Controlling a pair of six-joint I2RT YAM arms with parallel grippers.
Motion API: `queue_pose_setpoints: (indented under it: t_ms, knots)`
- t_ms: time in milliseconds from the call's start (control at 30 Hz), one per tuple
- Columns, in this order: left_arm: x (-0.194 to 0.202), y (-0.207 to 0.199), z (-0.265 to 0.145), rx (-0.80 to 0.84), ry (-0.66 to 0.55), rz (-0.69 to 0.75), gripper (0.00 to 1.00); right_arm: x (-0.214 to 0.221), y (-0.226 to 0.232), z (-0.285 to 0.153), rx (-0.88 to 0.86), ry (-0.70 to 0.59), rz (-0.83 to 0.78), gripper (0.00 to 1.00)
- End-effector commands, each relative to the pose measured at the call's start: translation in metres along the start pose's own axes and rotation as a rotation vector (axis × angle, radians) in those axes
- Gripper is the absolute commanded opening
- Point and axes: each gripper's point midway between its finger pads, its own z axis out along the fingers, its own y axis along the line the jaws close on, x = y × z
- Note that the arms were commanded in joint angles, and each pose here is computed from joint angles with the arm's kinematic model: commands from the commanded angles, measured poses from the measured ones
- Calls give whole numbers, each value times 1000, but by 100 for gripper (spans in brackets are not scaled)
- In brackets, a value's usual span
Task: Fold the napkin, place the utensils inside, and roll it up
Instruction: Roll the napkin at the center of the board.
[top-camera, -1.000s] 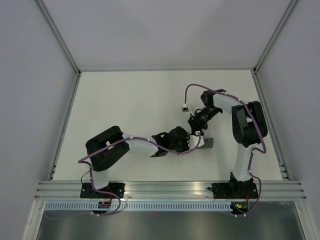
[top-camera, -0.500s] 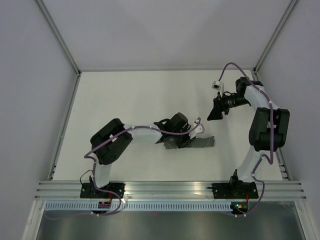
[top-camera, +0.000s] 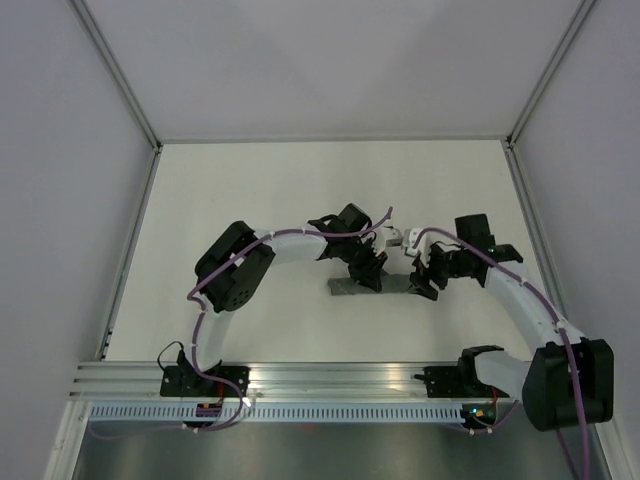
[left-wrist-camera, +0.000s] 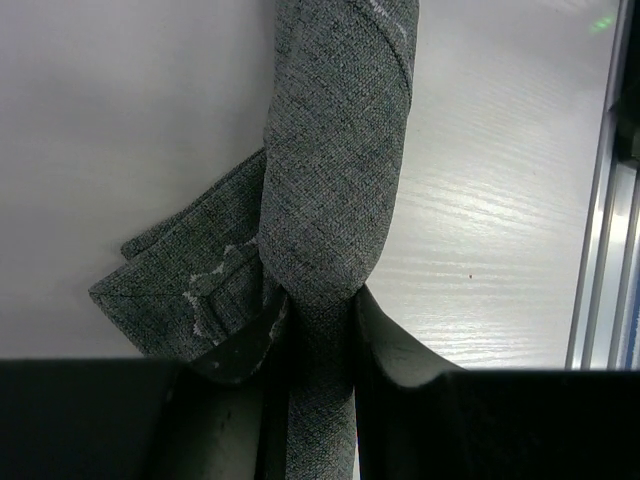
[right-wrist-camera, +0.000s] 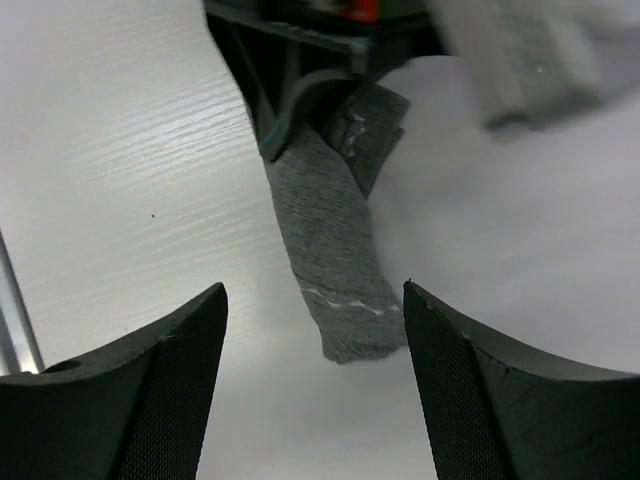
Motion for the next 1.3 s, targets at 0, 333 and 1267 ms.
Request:
queue_pose_setpoints:
  t_ms: [0,333,1267]
  knots:
    - [96,-11,5,55,287,-281,2,-9,-26,20,204,8,-218,77]
    - [91,-10,4,109,310,-346,10,6,-4,66,239,105,-396,75]
    - [27,-2,-12,38,129,-271,40,51,34,97,77,276,-412,35]
